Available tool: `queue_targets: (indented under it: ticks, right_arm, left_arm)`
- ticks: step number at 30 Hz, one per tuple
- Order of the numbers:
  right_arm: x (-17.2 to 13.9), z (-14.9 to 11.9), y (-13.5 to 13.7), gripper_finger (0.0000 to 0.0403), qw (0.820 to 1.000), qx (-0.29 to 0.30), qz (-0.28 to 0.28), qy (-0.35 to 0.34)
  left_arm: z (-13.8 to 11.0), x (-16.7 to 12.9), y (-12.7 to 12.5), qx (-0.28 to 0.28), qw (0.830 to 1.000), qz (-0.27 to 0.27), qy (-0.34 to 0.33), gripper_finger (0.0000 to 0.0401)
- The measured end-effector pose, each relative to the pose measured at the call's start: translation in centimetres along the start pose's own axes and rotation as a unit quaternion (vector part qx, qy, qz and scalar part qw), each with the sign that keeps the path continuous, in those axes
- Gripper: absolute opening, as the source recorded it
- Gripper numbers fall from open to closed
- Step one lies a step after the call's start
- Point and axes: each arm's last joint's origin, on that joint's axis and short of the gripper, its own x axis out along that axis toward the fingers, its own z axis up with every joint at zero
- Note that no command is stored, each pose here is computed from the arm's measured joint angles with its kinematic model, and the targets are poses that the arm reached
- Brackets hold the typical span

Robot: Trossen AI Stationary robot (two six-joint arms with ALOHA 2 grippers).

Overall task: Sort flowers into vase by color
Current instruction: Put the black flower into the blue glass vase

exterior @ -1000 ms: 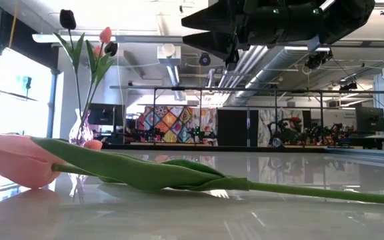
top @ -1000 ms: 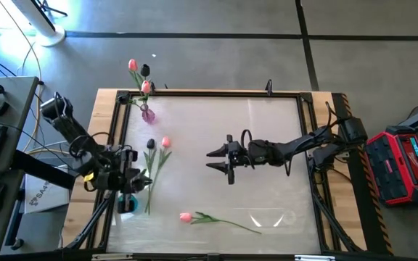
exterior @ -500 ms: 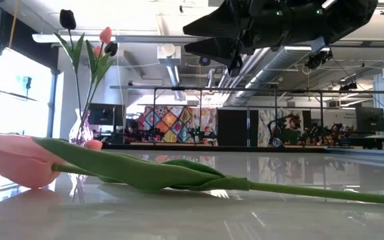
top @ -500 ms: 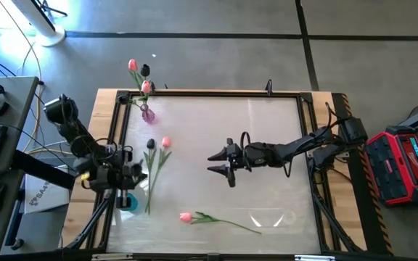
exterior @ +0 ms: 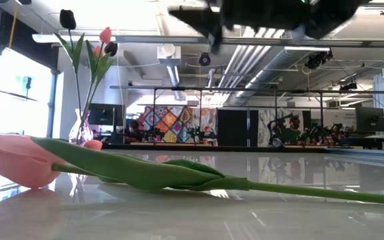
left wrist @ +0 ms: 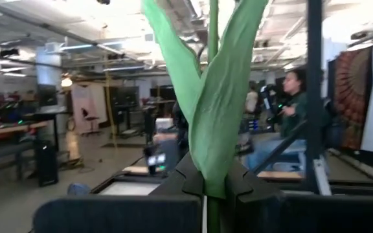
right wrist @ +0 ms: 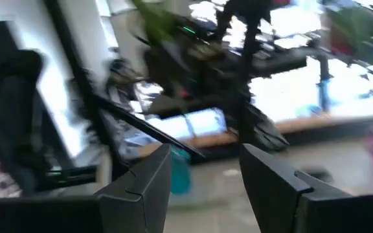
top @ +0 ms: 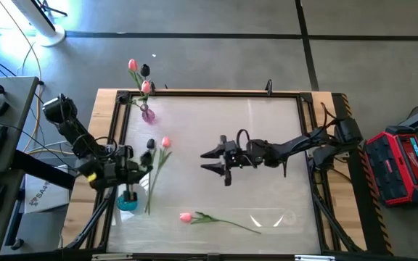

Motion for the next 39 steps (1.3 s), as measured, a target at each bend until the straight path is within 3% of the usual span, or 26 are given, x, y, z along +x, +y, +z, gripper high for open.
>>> queue_targets:
  ticks: [3,8,17,27,39]
  right_arm:
    - [2.6,0.8,0.5,0.0172,0.999,-0.026,0.039,0.005]
    - [6.4,2.5,0.9,0.0171,0.997,-0.064,0.044,0.014]
    - [10.5,5.2,1.8,0.0171,0.988,-0.121,0.092,0.015]
    - [10.9,6.4,2.1,0.0166,0.986,-0.140,0.094,-0.012]
    - [10.9,6.4,1.8,0.0080,0.987,-0.138,0.088,-0.009]
  left_arm:
    - [-0.8,0.7,0.0,0.003,1.000,0.016,0.012,0.0000]
    - [-1.3,1.2,0.0,0.001,1.000,0.014,0.017,0.0000]
    - [-2.4,1.1,-0.4,0.006,0.999,0.002,0.049,0.0000]
    - [-3.5,1.1,-0.6,0.007,0.997,-0.004,0.080,0.0000]
    - [-4.3,2.2,0.0,0.001,0.996,-0.004,0.090,0.0000]
